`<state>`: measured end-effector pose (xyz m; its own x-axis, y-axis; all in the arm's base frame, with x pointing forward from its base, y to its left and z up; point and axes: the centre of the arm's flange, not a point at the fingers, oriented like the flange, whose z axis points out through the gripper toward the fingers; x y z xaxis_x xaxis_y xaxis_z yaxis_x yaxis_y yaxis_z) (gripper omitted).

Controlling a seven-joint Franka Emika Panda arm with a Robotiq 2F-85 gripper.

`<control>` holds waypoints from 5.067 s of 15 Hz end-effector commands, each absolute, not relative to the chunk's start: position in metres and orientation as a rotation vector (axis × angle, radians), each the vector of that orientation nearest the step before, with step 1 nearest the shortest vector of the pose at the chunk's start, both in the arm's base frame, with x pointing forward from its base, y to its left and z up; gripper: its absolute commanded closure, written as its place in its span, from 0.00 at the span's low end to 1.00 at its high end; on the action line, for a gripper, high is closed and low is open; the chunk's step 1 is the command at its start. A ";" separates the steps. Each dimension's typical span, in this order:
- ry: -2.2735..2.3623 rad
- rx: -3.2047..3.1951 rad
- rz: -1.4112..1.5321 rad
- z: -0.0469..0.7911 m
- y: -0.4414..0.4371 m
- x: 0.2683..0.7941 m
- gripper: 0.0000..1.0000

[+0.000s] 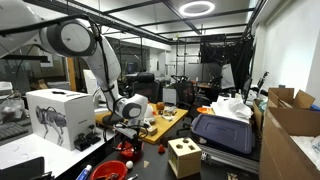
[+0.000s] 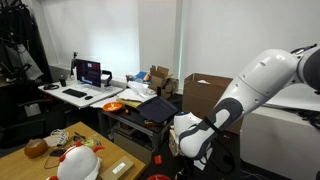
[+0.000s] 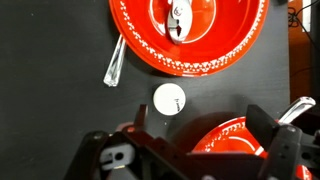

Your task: Pick up the white object and put it in the red bowl

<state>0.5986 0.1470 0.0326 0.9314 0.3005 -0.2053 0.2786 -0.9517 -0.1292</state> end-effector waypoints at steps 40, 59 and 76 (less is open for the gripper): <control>-0.258 -3.102 0.081 -0.033 0.145 0.590 0.00; -0.202 -3.035 0.193 -0.035 0.139 0.581 0.00; -0.174 -3.042 0.173 -0.018 0.135 0.585 0.82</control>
<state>0.5822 0.1371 -0.0413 0.9844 0.1333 -0.1152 0.1233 -0.9883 -0.0896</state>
